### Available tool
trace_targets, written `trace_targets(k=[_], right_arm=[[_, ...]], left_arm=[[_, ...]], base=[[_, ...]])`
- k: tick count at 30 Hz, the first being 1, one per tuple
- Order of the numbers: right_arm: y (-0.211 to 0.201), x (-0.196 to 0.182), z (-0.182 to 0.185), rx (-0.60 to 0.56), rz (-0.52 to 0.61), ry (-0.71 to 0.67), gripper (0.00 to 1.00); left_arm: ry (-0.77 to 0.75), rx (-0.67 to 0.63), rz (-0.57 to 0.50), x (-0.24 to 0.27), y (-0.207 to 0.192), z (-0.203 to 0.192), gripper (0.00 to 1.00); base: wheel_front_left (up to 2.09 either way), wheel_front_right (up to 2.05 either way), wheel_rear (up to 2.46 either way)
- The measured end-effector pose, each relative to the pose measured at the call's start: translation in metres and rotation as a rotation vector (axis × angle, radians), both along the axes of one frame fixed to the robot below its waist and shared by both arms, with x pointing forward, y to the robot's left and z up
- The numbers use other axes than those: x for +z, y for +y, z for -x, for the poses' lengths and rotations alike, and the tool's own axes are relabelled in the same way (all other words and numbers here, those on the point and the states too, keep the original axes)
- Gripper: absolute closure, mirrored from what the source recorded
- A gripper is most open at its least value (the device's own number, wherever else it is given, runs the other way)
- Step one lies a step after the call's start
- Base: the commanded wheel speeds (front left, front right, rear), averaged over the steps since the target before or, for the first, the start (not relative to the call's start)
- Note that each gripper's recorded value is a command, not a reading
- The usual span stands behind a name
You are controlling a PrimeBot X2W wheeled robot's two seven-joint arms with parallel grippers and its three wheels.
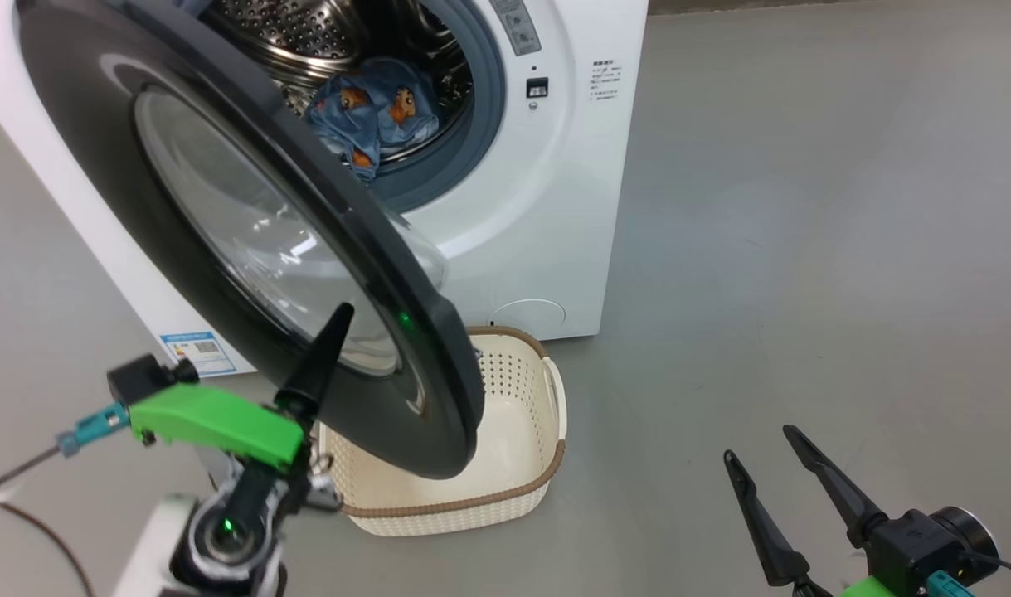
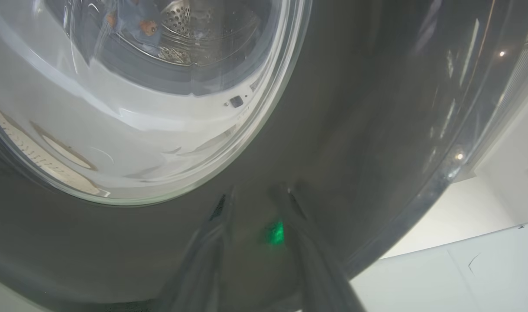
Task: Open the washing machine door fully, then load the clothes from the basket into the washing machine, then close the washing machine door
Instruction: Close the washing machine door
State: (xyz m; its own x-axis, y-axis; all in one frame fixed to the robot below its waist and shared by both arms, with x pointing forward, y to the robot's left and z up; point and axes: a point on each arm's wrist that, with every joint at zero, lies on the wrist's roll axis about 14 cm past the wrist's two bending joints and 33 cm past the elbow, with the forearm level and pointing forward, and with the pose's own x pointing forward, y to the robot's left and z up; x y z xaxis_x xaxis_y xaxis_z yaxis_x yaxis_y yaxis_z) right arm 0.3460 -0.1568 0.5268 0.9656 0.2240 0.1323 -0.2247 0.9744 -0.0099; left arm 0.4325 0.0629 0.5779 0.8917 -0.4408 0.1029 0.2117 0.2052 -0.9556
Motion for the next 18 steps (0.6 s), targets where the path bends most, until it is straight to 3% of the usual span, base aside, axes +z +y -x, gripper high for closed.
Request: trace_targets(k=[7, 18], right_arm=[[-0.005, 0.004, -0.004, -0.015, 0.002, -0.012, 0.0], [-0.021, 0.004, -0.001, -0.062, 0.009, -0.014, 0.0]], left_arm=[[-0.106, 0.09, -0.317, -0.021, 0.014, 0.023, 0.0], [-0.151, 0.285, -0.63, -0.062, 0.041, 0.063, 0.0]], base=[[0.0, 0.0, 0.0], [0.0, 0.0, 0.0]])
